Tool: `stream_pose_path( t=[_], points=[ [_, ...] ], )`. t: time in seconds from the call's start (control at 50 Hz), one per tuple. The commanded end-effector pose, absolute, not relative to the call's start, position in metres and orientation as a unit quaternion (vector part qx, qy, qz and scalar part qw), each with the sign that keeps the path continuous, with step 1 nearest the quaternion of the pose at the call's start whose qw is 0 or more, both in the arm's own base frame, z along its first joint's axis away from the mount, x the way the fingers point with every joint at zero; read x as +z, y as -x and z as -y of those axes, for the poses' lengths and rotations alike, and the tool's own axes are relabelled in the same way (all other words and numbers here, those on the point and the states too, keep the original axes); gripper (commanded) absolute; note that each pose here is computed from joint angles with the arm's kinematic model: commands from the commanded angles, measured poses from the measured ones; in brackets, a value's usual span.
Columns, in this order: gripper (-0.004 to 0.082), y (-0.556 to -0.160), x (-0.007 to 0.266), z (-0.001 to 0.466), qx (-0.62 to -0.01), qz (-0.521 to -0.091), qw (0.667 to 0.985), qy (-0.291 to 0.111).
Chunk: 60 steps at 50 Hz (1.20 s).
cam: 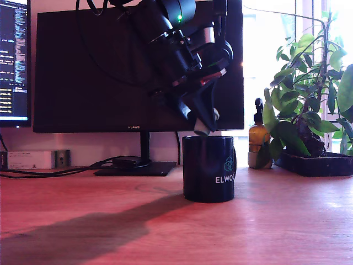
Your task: Pick up the coffee capsules from the table one by one and drop them inside the nearest coffee cup
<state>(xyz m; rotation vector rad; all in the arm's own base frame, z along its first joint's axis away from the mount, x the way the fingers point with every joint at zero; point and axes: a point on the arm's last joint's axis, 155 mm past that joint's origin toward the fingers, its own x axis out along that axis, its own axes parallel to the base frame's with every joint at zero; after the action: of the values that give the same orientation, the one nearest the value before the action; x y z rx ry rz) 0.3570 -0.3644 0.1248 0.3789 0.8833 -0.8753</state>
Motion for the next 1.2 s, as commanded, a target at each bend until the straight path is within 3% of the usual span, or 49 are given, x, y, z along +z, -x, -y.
stream_pose_path(
  t=[0.0, 0.48, 0.54, 0.64, 0.7, 1.18],
  points=[
    [0.0133, -0.3563, 0.1124, 0.3686, -0.409, -0.419, 0.79, -0.182],
    [0.0144, -0.3562, 0.1131, 0.3703, -0.409, -0.417, 0.791, -0.183],
    [0.028, -0.3561, 0.1131, 0.3702, -0.409, -0.417, 0.791, -0.183],
    [0.0668, -0.3565, 0.1131, 0.3695, -0.406, -0.418, 0.792, -0.181],
    [0.076, -0.3571, 0.1138, 0.369, -0.404, -0.418, 0.793, -0.181],
    [0.0762, -0.3545, 0.1143, 0.3697, -0.399, -0.416, 0.794, -0.191]
  ],
)
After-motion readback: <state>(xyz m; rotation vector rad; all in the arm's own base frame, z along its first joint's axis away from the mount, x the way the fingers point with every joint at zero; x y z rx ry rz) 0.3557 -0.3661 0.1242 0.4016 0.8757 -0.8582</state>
